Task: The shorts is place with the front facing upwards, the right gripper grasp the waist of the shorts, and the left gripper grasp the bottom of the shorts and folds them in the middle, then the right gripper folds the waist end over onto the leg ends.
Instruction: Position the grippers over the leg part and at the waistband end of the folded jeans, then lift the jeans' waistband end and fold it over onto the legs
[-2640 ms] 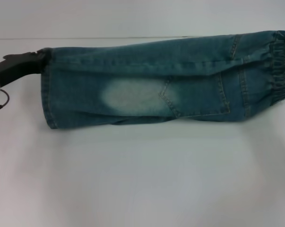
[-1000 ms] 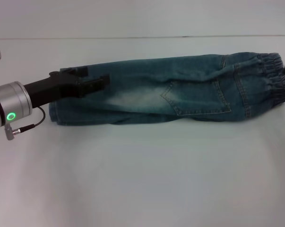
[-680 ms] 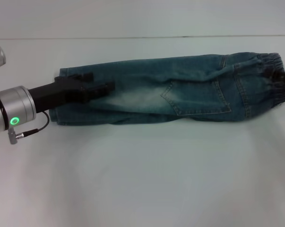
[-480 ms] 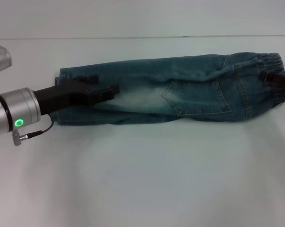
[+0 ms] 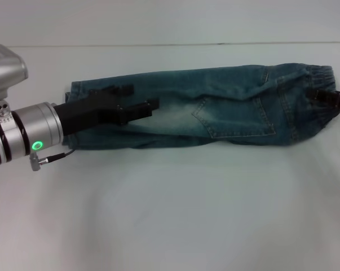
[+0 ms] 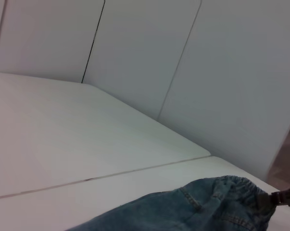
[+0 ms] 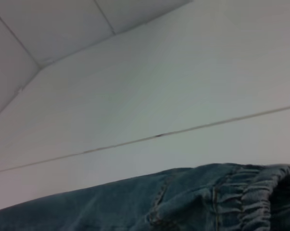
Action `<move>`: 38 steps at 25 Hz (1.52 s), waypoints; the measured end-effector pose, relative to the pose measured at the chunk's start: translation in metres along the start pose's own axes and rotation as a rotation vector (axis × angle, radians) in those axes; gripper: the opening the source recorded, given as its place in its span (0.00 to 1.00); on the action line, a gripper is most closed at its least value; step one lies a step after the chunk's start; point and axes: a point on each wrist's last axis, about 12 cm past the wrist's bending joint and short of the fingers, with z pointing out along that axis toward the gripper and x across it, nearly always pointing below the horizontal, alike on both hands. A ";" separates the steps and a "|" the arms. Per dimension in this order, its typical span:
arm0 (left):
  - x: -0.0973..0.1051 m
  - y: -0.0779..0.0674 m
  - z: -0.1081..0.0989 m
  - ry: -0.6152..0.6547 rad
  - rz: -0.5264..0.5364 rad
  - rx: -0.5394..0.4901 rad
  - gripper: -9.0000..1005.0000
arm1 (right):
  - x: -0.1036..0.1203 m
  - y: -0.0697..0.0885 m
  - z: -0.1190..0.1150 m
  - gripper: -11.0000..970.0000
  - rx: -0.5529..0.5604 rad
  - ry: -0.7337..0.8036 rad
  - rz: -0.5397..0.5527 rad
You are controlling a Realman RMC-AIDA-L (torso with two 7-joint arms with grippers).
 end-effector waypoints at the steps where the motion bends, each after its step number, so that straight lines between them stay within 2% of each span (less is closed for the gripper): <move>1: 0.001 -0.001 0.001 0.000 0.000 0.005 0.84 | 0.000 0.000 -0.001 0.67 -0.005 -0.003 -0.004; 7: 0.004 -0.005 0.007 -0.028 0.009 0.020 0.84 | 0.000 0.001 -0.004 0.55 -0.015 -0.009 -0.008; 15: 0.011 -0.011 0.018 -0.047 0.022 0.049 0.84 | 0.000 -0.001 -0.011 0.21 -0.031 -0.010 0.005; 18: 0.012 -0.015 0.024 -0.037 0.024 0.066 0.78 | 0.000 -0.003 -0.014 0.07 -0.030 -0.016 0.014; 21: 0.013 -0.017 0.028 -0.030 0.029 0.080 0.72 | 0.001 -0.004 -0.018 0.07 -0.045 -0.024 0.037; 29: 0.016 -0.025 0.041 -0.037 0.034 0.116 0.70 | 0.005 -0.004 -0.039 0.06 -0.116 -0.067 0.087; 35: 0.020 -0.032 0.051 -0.093 0.075 0.118 0.67 | 0.006 -0.001 -0.052 0.06 -0.164 -0.061 0.115; 38: 0.028 -0.036 0.057 -0.170 0.108 0.062 0.61 | 0.007 0.001 -0.060 0.06 -0.182 -0.056 0.121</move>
